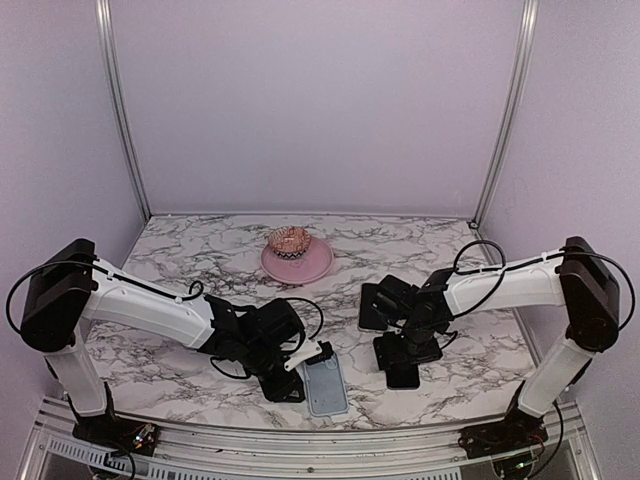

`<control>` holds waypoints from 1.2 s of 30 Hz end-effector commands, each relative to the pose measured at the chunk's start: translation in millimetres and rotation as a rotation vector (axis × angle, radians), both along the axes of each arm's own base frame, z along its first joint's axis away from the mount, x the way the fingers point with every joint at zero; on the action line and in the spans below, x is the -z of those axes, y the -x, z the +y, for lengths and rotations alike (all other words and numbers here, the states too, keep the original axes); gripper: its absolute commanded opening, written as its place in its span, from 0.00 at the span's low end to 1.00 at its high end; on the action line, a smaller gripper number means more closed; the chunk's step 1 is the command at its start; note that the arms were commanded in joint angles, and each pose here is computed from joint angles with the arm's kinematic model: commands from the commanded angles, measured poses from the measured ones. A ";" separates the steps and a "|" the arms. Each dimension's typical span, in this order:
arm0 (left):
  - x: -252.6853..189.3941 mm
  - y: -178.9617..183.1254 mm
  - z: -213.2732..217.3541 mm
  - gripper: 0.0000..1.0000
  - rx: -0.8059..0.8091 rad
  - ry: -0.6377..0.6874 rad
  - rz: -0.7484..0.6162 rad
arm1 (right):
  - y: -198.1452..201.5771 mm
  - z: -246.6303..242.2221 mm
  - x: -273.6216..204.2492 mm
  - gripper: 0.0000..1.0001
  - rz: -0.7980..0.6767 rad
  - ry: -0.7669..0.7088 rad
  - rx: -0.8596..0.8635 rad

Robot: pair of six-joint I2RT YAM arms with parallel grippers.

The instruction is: Put the phone into the phone case

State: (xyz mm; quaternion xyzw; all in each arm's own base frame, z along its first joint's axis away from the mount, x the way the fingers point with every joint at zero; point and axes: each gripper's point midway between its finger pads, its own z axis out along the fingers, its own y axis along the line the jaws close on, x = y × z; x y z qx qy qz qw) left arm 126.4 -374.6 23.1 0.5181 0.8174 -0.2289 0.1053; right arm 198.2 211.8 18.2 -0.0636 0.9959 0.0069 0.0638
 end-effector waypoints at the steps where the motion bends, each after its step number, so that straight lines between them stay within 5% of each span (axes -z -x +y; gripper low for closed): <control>1: -2.2 -4.0 10.8 0.33 -0.006 -0.028 -0.016 | 28.0 -13.0 5.1 0.96 0.107 0.083 -0.075; 7: -14.9 -31.1 15.8 0.47 -0.102 -0.011 -0.100 | 9.4 -14.5 1.4 0.99 0.008 0.101 -0.014; 12: -27.9 -50.6 23.2 0.47 -0.185 0.044 -0.168 | 7.6 -13.6 17.9 0.98 -0.001 0.083 0.024; 26: -69.2 -55.7 31.2 0.46 -0.348 0.148 -0.167 | 14.4 -3.8 22.5 0.45 0.012 -0.011 0.042; 31: -113.3 -64.4 16.4 0.46 -0.440 0.339 -0.164 | 9.6 15.2 -10.3 0.43 -0.087 -0.029 -0.042; 36: -160.2 -71.0 -14.9 0.62 -0.531 0.678 -0.065 | 18.7 46.3 -33.4 0.41 -0.176 -0.126 -0.119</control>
